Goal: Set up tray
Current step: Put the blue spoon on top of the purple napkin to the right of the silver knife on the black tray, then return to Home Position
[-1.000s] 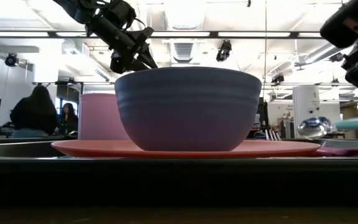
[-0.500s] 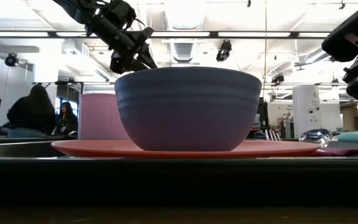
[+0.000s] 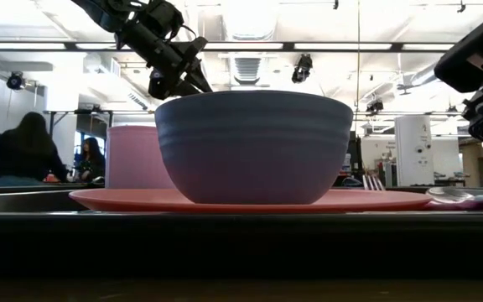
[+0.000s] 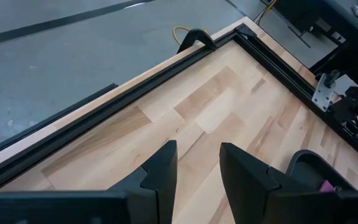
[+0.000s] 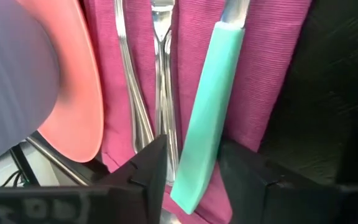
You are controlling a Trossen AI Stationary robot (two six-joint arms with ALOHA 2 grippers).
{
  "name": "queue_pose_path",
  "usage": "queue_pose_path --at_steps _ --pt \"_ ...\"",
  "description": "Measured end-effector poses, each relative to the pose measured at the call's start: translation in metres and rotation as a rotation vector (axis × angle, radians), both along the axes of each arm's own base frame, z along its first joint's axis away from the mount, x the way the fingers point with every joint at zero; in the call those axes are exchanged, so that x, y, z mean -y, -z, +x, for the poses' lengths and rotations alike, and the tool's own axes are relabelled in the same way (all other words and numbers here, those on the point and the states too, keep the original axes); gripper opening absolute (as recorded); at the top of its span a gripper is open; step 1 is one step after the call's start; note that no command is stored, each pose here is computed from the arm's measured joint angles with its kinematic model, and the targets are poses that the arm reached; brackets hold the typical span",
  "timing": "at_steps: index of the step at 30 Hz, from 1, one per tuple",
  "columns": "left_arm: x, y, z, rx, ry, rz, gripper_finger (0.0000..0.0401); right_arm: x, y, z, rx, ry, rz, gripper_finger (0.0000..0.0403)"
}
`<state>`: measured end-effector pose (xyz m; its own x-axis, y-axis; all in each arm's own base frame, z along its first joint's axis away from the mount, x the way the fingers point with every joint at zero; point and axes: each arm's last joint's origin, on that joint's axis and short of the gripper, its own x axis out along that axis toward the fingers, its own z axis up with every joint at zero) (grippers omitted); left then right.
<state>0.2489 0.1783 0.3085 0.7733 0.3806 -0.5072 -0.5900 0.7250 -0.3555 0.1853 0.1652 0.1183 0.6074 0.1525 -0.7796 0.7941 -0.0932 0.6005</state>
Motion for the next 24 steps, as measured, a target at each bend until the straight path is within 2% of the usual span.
queue_pose_path --at_steps 5,10,21,24 --pt "0.0 0.0 0.0 0.0 0.0 0.0 0.0102 -0.001 -0.001 -0.001 -0.02 -0.037 0.022 0.0154" --pt "0.0 0.0 0.0 -0.001 0.0 -0.002 0.0102 -0.003 -0.005 -0.003 -0.052 -0.085 0.045 0.0158" --pt "0.0 0.0 0.0 -0.005 0.005 0.003 0.0102 0.007 -0.033 -0.012 -0.114 -0.081 -0.037 0.0139" --pt "0.0 0.001 0.0 -0.007 0.005 0.003 0.0102 0.011 -0.045 -0.015 -0.14 -0.07 -0.1 0.0139"
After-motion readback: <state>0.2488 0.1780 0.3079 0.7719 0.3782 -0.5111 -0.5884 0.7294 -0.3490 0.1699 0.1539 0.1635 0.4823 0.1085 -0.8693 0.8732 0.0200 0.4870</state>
